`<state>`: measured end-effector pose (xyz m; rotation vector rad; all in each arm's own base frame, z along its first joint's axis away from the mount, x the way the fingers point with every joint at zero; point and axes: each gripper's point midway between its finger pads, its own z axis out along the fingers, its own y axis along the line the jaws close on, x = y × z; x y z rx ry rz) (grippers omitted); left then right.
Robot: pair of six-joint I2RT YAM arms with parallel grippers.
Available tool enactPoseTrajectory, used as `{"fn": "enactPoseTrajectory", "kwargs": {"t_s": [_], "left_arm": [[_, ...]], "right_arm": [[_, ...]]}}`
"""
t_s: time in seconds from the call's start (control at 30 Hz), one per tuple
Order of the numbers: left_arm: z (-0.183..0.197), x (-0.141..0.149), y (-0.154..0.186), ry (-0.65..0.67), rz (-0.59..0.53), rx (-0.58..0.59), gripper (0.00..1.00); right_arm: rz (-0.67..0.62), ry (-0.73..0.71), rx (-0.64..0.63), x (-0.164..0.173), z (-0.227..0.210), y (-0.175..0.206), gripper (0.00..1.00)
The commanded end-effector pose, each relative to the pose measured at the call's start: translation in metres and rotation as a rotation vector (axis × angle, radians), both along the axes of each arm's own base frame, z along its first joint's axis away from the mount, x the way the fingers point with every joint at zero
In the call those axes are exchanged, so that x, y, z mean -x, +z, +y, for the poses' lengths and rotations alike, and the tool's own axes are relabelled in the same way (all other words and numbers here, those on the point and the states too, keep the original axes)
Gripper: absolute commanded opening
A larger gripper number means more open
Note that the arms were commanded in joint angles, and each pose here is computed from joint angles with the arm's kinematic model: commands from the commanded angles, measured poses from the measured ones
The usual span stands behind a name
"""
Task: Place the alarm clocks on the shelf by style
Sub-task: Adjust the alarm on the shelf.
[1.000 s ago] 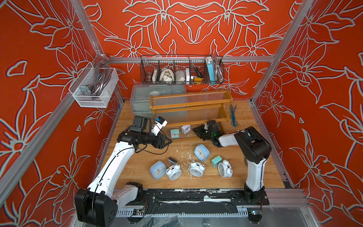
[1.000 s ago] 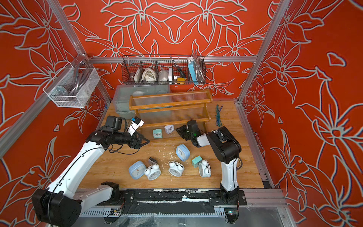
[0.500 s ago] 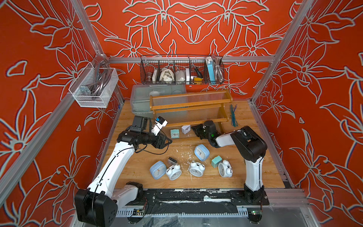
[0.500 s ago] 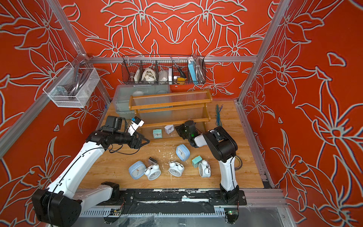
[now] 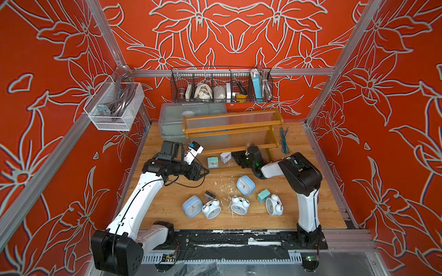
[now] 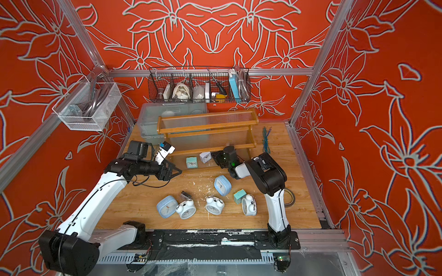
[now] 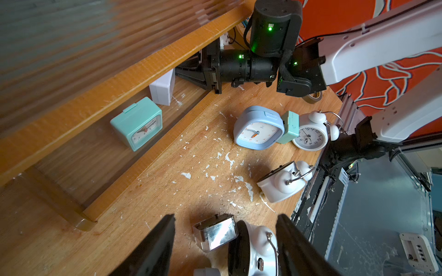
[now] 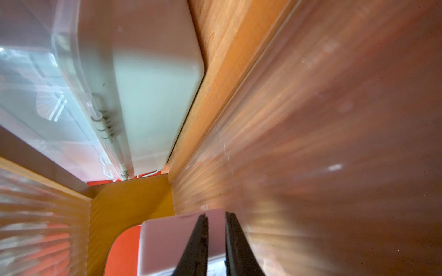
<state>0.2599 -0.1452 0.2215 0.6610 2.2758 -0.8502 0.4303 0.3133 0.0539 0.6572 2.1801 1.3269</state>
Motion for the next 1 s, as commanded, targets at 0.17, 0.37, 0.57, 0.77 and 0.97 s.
{"fn": "enactPoseTrajectory", "kwargs": {"t_s": [0.17, 0.37, 0.57, 0.77, 0.97], "left_arm": [[0.001, 0.005, 0.002, -0.002, -0.002, 0.015, 0.68], [0.001, 0.005, 0.001, -0.002, -0.002, 0.015, 0.68], [0.001, 0.005, 0.001, -0.001, -0.002, 0.015, 0.68], [0.001, 0.005, 0.002, 0.001, -0.002, 0.017, 0.68], [0.001, 0.005, 0.002, 0.001, -0.005, 0.017, 0.68]], "right_arm": [[0.071, 0.085, 0.115, 0.03, -0.002, -0.045, 0.19], [0.056, 0.106, 0.12, 0.032, -0.001, -0.043, 0.19], [0.044, 0.118, 0.133, 0.036, -0.003, -0.041, 0.2], [0.034, 0.121, 0.148, 0.041, -0.006, -0.037, 0.2], [0.024, 0.136, 0.154, 0.043, -0.006, -0.032, 0.2]]}}
